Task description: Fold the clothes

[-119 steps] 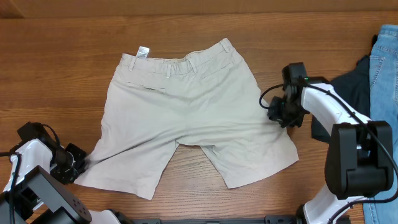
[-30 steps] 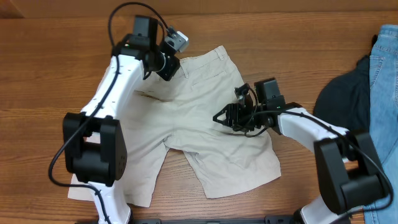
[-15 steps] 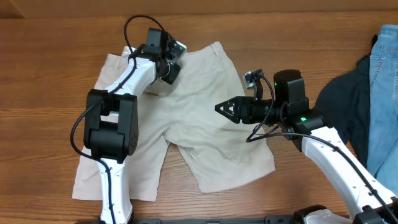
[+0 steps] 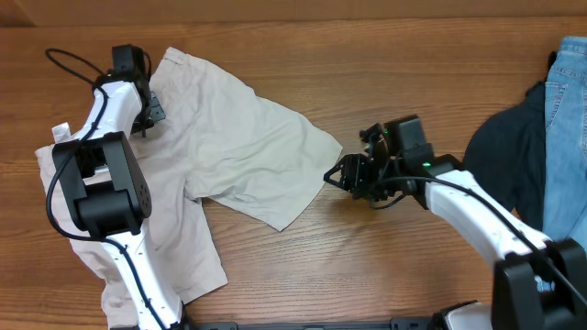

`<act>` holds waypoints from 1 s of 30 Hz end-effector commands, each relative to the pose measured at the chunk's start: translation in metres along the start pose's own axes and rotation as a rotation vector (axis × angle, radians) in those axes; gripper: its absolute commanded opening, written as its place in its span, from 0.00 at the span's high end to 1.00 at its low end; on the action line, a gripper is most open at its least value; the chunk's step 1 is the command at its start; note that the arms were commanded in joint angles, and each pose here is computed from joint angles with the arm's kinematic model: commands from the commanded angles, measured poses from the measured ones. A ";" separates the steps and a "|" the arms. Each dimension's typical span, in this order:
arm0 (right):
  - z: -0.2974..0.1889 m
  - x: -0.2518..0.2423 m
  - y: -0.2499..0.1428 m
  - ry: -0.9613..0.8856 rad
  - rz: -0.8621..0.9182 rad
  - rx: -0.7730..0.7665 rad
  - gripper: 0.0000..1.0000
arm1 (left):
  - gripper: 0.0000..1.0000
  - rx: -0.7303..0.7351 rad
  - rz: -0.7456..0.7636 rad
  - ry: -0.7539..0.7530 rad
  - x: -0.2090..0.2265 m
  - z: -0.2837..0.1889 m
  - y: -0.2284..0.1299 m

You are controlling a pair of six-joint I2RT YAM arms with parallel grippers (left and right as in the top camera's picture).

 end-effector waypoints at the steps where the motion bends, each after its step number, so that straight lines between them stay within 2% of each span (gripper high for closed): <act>1: 0.019 0.008 0.001 0.010 -0.043 0.004 0.43 | 0.96 0.148 -0.021 -0.064 0.005 0.035 -0.026; 2: 0.025 0.012 0.005 0.012 -0.073 -0.023 0.43 | 0.96 0.140 0.017 -0.112 0.001 0.033 -0.023; 4: 0.035 0.010 0.017 -0.051 -0.092 -0.118 0.69 | 0.96 0.121 0.064 -0.165 -0.006 0.024 -0.014; 5: 0.038 0.007 0.023 -0.090 -0.061 -0.165 0.86 | 0.96 0.114 0.076 -0.171 -0.009 0.021 -0.011; 6: 0.042 0.005 0.028 -0.105 -0.062 -0.198 0.92 | 0.96 0.105 0.092 -0.175 -0.012 0.017 -0.007; 7: 0.046 0.004 0.034 -0.104 -0.073 -0.224 0.94 | 0.96 0.096 0.107 -0.178 -0.015 0.013 -0.005; 10: 0.062 0.006 0.054 -0.044 -0.121 -0.300 0.94 | 0.96 0.079 0.160 -0.188 -0.022 0.003 0.001; 12: 0.072 0.001 0.063 -0.030 -0.088 -0.338 0.96 | 0.96 0.076 0.192 -0.196 -0.026 -0.002 0.003; 19: 0.102 -0.035 0.079 -0.147 0.055 -0.343 0.96 | 0.96 0.076 0.235 -0.209 -0.031 -0.013 0.006; 21: 0.091 -0.058 0.088 -0.314 0.139 -0.383 0.96 | 0.95 0.077 0.238 -0.223 -0.032 -0.018 0.008; 24: 0.061 -0.083 0.108 -0.508 0.171 -0.440 0.96 | 0.95 0.072 0.238 -0.228 -0.032 -0.021 0.011; 27: 0.031 -0.100 0.133 -0.567 0.160 -0.477 0.96 | 0.93 0.067 0.236 -0.236 -0.033 -0.023 0.012; 28: 0.020 -0.106 0.143 -0.572 0.151 -0.495 0.96 | 0.89 0.068 0.236 -0.249 -0.034 -0.023 0.012; 30: 0.004 -0.108 0.161 -0.542 0.095 -0.508 0.96 | 0.88 0.071 0.235 -0.280 -0.037 -0.024 0.011</act>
Point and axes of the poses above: each gripper's point midway between its finger pads, its own z axis out along the fingers, its own x axis along the line the jaws close on, y = z × x, the point moved 6 cm from there along -z, back along the fingers, and after that the axes turned 3 degrees about z, right-handed, at the moved point
